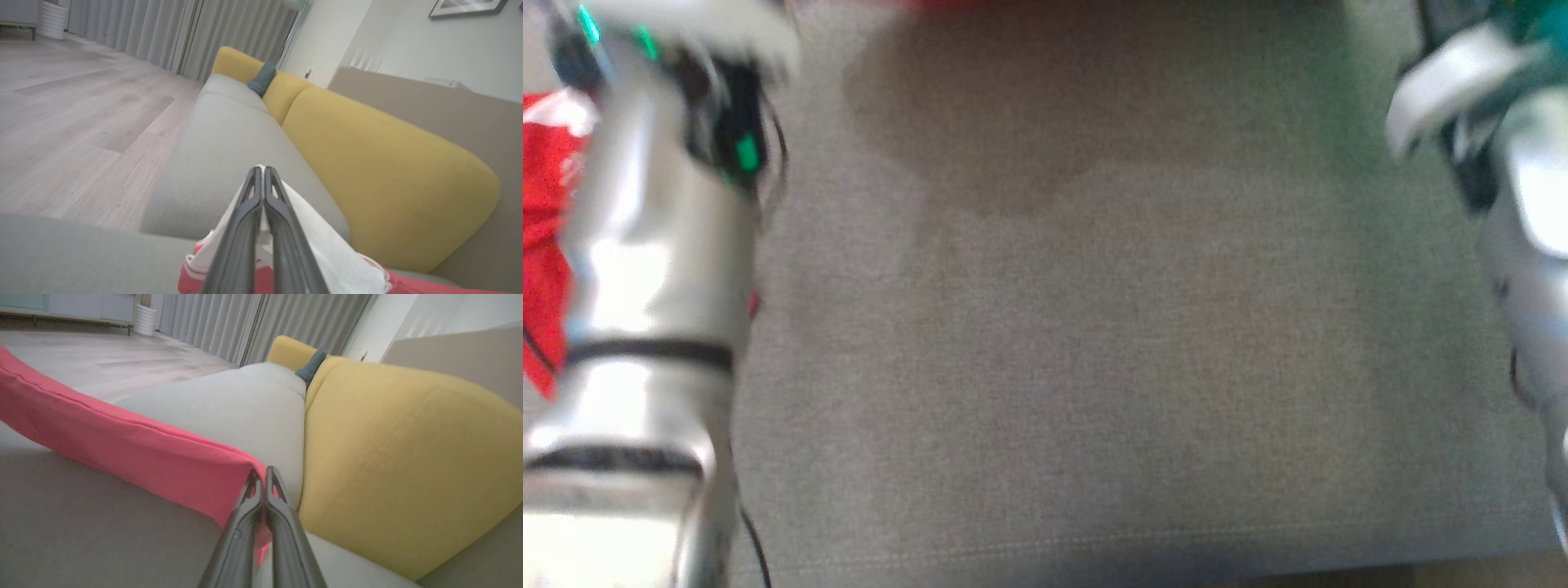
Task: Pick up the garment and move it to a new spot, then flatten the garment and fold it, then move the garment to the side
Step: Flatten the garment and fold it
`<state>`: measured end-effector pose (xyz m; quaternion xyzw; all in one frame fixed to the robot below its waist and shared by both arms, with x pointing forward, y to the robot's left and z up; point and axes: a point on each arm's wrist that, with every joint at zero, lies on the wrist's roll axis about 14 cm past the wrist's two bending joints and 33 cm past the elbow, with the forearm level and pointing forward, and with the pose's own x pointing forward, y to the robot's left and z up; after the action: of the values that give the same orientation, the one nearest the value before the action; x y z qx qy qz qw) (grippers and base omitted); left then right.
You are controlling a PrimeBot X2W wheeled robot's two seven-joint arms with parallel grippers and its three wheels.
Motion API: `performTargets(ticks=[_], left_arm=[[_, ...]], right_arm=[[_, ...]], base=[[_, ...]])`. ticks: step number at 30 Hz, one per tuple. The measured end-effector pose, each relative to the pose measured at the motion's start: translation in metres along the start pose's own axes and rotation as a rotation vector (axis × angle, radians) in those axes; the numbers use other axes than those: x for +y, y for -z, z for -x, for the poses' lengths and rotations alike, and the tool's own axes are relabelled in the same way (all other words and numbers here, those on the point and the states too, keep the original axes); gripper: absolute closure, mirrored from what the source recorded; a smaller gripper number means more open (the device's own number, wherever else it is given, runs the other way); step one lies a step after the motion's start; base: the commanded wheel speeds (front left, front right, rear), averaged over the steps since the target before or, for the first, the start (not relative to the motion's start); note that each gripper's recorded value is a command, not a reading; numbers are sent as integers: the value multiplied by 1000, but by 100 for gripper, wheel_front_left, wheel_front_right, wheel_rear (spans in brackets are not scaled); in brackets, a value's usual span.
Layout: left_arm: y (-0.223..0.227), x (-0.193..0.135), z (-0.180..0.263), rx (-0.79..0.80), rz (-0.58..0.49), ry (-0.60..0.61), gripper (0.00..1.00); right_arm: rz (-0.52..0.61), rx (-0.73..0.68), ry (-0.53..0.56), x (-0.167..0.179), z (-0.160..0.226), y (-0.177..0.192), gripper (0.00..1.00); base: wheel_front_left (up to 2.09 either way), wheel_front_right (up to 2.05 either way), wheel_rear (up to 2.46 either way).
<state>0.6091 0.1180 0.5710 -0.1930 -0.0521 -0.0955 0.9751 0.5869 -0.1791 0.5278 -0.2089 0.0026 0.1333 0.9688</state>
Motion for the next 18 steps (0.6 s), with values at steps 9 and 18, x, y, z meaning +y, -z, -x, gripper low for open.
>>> performTargets(ticks=[9, 18], left_arm=[[79, 30, 111, 260, -96, -44, 100], [97, 23, 183, 412, -164, 55, 100]], right_arm=[[-31, 192, -115, 43, 66, 58, 100], [4, 289, -211, 62, 109, 72, 100]], base=[[0, 0, 0], [0, 0, 0]])
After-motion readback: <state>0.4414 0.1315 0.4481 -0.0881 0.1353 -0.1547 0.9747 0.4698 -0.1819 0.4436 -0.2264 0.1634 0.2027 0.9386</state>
